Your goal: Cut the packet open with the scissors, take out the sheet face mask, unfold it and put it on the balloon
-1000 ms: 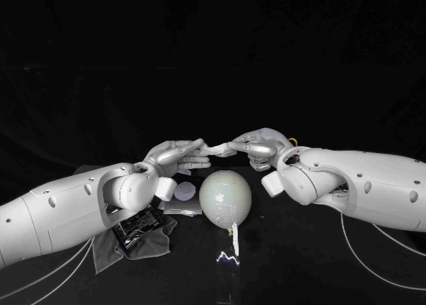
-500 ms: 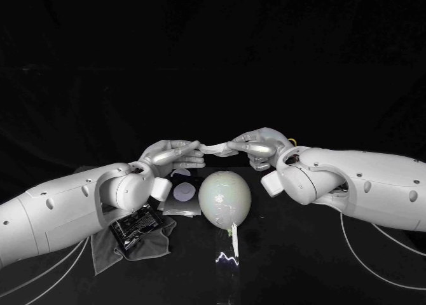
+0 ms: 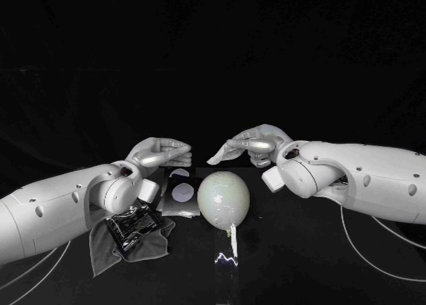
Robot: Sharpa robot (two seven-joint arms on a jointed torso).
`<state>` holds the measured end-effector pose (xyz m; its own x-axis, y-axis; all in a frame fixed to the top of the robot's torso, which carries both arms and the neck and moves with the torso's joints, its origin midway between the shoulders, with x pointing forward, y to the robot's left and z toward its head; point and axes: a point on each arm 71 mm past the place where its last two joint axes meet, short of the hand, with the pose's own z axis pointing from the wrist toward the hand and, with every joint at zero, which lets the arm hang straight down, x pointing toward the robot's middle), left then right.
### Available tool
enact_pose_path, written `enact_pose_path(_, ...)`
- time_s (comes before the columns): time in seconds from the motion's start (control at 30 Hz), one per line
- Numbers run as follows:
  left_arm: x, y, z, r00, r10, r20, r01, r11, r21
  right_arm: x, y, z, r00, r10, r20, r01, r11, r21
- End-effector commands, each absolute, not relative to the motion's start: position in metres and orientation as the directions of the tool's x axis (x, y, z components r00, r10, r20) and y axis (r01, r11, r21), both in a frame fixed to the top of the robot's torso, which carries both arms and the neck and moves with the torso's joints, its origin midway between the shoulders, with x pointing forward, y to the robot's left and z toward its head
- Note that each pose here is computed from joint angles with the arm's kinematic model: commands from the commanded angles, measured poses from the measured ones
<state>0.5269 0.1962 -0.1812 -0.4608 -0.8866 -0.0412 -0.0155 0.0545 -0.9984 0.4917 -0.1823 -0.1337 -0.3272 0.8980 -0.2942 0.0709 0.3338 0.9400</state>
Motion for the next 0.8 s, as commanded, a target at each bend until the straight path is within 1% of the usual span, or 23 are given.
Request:
enact_pose_path(0.03, 0.528, 0.201, -0.175, -0.445, -0.886, -0.130, 0.094, 0.098, -0.991, 0.491, -0.181, -0.136, -0.389, 0.857, -0.338, 0.091, 0.401, 0.911)
enact_pose_path(0.17, 0.529, 0.205, -0.173, -0.425, -0.896, -0.128, 0.122, 0.084, -0.989, 0.491, -0.180, -0.136, -0.415, 0.837, -0.357, 0.102, 0.433, 0.896)
enact_pose_path(0.27, 0.528, 0.202, -0.171, -0.434, -0.893, -0.119, 0.139, 0.064, -0.988, 0.490, -0.180, -0.136, -0.431, 0.824, -0.369, 0.108, 0.453, 0.885)
enact_pose_path(0.4, 0.526, 0.188, -0.169, -0.476, -0.872, -0.112, 0.172, 0.032, -0.985, 0.489, -0.177, -0.137, -0.453, 0.805, -0.384, 0.115, 0.479, 0.870)
enact_pose_path(0.53, 0.524, 0.175, -0.168, -0.517, -0.846, -0.132, 0.199, 0.031, -0.980, 0.488, -0.174, -0.137, -0.466, 0.795, -0.389, 0.114, 0.489, 0.865)
enact_pose_path(0.8, 0.521, 0.149, -0.171, -0.594, -0.778, -0.205, 0.216, 0.091, -0.972, 0.488, -0.168, -0.132, -0.465, 0.793, -0.395, 0.097, 0.489, 0.867)
